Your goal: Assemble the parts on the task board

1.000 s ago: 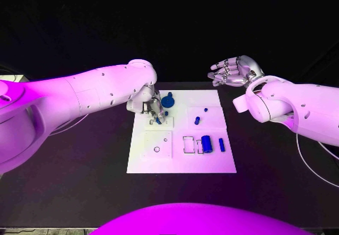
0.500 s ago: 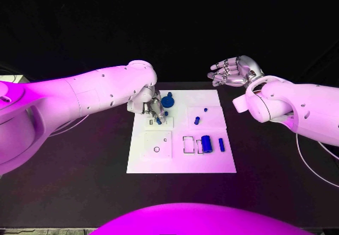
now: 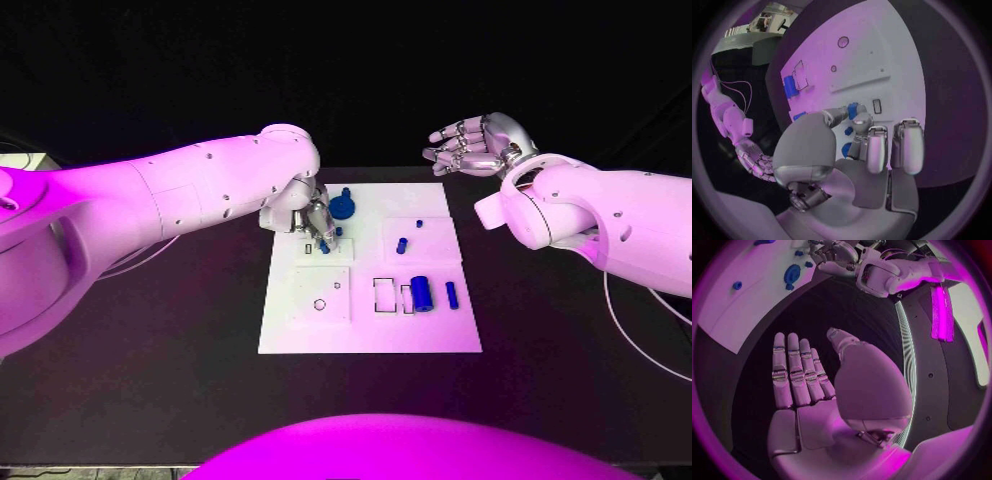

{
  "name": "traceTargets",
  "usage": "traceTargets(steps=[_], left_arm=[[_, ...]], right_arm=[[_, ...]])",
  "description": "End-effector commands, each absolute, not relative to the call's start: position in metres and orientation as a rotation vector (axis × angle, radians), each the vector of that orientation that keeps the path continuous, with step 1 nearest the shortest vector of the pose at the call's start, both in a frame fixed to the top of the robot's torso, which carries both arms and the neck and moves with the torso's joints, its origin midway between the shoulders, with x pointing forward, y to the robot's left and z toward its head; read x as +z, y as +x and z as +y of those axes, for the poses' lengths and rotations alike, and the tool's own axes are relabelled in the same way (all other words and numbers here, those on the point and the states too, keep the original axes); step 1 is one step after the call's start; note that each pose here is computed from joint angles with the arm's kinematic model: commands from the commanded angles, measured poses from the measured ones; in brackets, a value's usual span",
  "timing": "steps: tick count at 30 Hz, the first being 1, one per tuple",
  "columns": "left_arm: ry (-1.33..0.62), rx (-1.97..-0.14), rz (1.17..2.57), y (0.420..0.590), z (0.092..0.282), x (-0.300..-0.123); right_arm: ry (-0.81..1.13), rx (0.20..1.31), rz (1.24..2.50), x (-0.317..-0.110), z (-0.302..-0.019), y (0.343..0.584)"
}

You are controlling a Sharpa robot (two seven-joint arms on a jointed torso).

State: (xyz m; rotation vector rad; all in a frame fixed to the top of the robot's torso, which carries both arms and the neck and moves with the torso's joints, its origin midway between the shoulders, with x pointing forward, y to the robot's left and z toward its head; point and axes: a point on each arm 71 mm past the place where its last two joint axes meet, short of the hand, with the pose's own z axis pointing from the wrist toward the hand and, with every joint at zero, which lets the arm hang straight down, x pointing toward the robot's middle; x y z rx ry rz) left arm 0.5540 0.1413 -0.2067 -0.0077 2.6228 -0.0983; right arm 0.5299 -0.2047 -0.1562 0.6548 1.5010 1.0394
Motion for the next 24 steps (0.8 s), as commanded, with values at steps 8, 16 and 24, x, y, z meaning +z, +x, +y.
traceTargets(steps=[8,16,24], left_arm=[[-0.007,-0.12,2.578,0.55,0.141,-0.21],[-0.034,-0.157,2.541,0.545,0.143,-0.206],[-0.06,-0.192,2.478,0.541,0.143,-0.202]], right_arm=[[0.633,1.054,1.506,-0.156,-0.204,0.529],[0.635,1.051,1.506,-0.156,-0.205,0.529],[0.636,1.049,1.507,-0.156,-0.207,0.53]])
